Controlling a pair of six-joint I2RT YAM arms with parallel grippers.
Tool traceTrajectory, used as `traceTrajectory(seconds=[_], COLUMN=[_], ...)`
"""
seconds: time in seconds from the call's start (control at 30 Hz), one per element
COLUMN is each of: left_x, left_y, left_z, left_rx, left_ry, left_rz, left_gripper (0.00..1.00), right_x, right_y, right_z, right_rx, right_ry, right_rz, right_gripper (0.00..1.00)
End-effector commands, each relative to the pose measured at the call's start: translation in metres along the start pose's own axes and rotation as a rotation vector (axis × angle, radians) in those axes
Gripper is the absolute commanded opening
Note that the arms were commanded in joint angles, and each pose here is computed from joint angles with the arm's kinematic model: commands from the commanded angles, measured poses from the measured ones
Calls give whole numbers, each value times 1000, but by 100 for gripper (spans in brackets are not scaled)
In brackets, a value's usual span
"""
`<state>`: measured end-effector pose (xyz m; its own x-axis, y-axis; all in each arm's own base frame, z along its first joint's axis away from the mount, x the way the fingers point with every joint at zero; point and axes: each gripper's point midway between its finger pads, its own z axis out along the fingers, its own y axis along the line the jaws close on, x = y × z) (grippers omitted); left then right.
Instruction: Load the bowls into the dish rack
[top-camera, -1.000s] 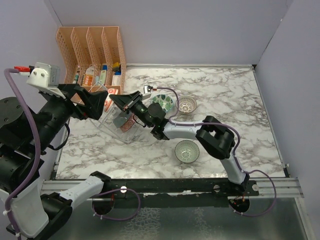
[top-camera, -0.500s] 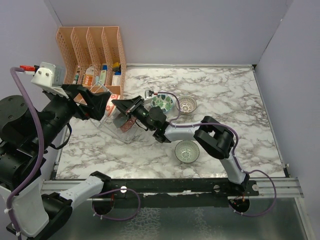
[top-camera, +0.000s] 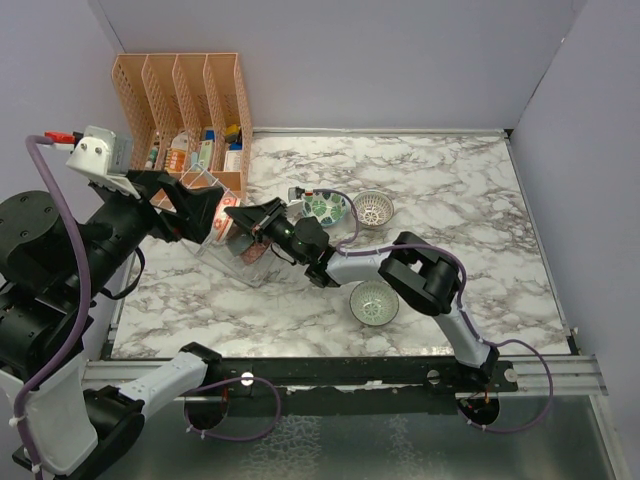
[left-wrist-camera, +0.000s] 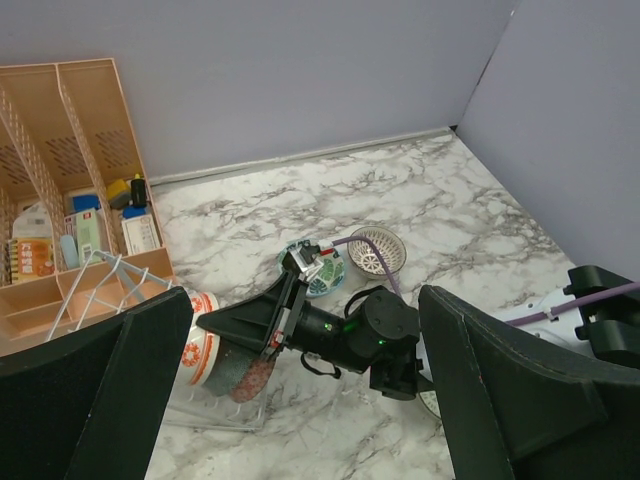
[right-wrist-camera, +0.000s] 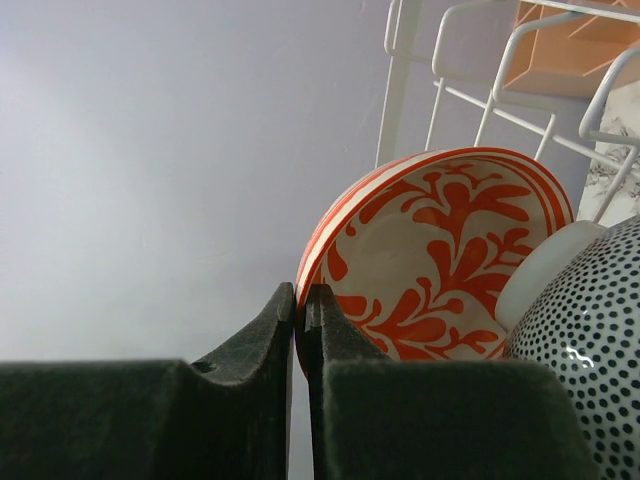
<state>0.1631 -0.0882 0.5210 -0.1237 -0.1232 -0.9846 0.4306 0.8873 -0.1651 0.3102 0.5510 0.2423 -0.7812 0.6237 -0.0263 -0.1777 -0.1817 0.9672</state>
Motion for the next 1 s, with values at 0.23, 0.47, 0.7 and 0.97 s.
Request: traceTrajectory(seconds=[0.23,0.47,0.7,0.97], left_x=[2,4,2,0], left_y=[-5,-4,-3,-3], left_z=[-3,0,1,4], left_rx=[31,30,23,22], left_ry=[-2,5,-4,-17], left_rz=[18,21,21,16], left_gripper=[99,99,99,99], right_x=[4,5,4,8], right_y=[8,3,10,-1], right_z=[4,3,-3,-19], right_rx=[-3,25,77,214], right_ry=[32,47,48,81], right_rz=[-7,5,-3,19], right_gripper=[20,33,45,49])
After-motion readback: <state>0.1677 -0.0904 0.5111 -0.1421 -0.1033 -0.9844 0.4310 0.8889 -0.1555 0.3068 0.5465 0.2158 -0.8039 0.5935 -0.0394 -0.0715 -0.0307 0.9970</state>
